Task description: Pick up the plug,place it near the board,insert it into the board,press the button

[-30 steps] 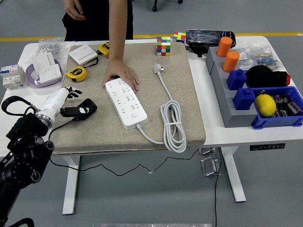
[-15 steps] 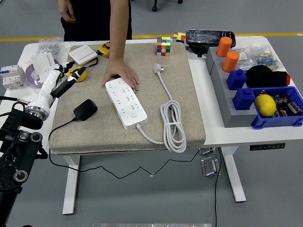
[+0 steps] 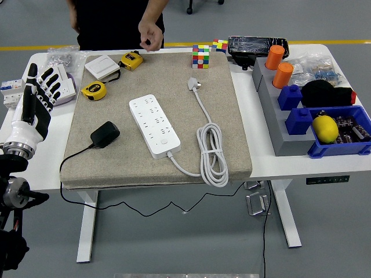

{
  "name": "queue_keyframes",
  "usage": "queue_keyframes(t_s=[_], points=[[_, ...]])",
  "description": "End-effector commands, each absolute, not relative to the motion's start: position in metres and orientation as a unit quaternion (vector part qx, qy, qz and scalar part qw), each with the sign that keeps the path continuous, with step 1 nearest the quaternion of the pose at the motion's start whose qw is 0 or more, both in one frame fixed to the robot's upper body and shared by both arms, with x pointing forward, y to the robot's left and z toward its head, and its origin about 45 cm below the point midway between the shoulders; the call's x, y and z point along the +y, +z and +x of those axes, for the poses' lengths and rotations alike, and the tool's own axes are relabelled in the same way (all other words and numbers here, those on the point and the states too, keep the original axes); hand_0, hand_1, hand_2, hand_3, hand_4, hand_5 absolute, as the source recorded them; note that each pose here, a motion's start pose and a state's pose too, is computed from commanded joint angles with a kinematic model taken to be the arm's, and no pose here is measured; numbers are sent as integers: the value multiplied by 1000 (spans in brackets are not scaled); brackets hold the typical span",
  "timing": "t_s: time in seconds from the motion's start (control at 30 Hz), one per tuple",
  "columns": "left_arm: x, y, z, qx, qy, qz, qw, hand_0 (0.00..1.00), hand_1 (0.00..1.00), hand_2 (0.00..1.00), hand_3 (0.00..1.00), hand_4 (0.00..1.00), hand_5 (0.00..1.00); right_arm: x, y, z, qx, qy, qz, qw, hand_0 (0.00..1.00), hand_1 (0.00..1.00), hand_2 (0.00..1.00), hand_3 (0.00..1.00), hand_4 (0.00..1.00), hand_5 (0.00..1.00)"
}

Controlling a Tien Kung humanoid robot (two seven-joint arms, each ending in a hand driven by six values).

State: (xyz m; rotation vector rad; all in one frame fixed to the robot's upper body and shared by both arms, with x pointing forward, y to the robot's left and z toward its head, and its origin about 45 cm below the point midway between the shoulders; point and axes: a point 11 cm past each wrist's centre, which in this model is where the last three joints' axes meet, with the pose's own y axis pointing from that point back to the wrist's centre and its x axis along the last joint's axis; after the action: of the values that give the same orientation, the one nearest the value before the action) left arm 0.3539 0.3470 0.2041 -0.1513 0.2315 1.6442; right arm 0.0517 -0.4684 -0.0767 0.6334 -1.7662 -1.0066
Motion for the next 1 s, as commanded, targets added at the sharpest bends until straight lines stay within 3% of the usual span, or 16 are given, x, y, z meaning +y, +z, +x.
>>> queue_keyframes(t_s=[0.2, 0.63, 0.83, 1.0], points=[[344, 204, 347, 164, 721, -150, 657, 961, 931, 882, 901, 998, 998, -489, -65, 45, -762, -367, 218, 487, 868, 826, 803, 827, 998, 998], [317, 199, 349, 82, 725, -56, 681, 924, 912, 865, 887, 998, 998, -523, -41, 49, -811, -269, 216, 474, 853, 828, 808, 831, 998, 998], [316, 194, 348, 79, 726, -43, 682, 918, 910, 864, 883, 998, 998, -526, -48, 41, -744, -327, 252, 525, 832, 794, 770, 806, 998, 998], [317, 195, 349, 82, 726, -46, 682, 907, 904, 862, 880, 998, 998, -514, -59, 23, -688, -465, 242, 501, 835, 795, 769, 804, 998, 998]])
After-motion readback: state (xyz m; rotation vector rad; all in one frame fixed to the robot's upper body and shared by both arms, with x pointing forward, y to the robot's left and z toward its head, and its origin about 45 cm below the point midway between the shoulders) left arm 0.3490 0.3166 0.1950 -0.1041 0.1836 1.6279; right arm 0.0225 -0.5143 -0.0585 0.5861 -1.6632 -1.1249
